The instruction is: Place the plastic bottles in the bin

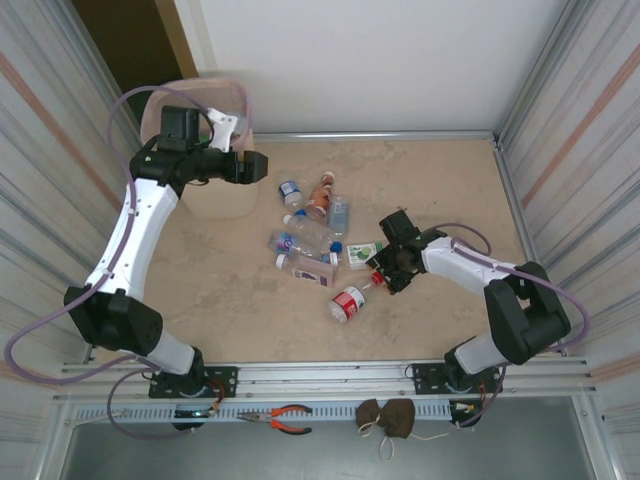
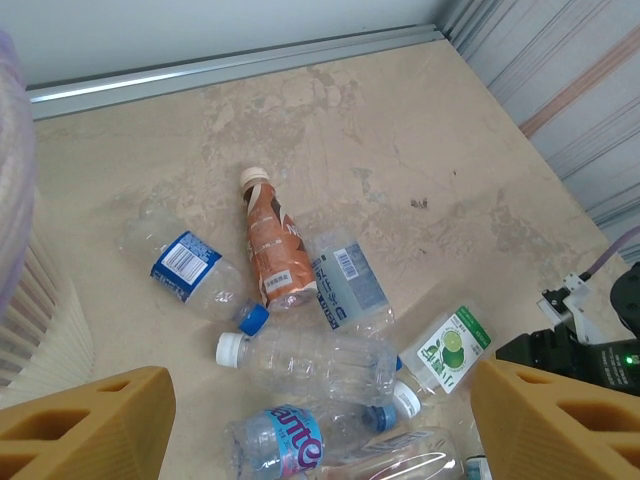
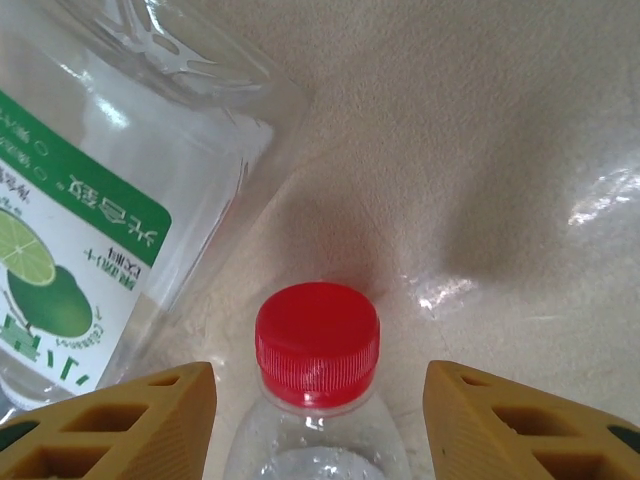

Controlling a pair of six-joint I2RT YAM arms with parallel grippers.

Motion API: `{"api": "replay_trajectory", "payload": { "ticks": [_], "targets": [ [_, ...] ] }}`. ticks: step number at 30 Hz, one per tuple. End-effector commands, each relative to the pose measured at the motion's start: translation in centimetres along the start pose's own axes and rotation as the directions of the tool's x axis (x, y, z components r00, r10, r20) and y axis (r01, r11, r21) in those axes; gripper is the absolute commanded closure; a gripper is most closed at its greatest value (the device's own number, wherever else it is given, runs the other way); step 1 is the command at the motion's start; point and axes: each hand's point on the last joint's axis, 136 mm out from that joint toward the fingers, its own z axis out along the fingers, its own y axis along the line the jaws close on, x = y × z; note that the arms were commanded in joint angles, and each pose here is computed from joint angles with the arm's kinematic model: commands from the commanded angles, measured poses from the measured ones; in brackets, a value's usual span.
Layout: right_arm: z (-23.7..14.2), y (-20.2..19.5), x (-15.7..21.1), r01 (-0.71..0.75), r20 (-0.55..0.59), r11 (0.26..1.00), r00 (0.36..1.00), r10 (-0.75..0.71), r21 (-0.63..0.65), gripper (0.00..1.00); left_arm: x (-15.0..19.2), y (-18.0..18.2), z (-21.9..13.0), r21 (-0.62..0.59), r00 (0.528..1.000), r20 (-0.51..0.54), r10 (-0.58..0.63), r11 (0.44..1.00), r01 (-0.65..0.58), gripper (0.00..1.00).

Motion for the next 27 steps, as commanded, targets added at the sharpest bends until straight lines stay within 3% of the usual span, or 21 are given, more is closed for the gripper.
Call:
{"api": "replay_trajectory", "payload": {
  "ticks": [1,13,23,27],
  "targets": [
    [0.2,0.6,-0.4,-0.034,-0.002,0.999,0.999,0.034,0.003,0.45,-0.7,-0.9,-1.1,-0.002,0.999,0.046,0.024,1.000,-0.024,0.22],
    [2.4,-1.3,-0.4,-0.082,-0.022,0.995,0.996,0.084,0.058,0.58,-0.3,-1.1,-1.3,0.002,0.999,0.045,0.022,1.000,-0.022,0.22],
    [-0.6,-2.0,-1.1,-0.094,0.058,0.996,0.994,0.093,0.011,0.72,-0.3,-2.3,-1.6,0.029,0.997,0.060,0.040,0.999,-0.042,0.22],
    [-3.4,-1.3,-1.9,-0.038,0.137,0.998,0.990,0.044,-0.044,0.79,-0.7,-4.3,-1.7,0.116,0.993,0.102,0.063,0.990,-0.075,0.22]
  ]
}}
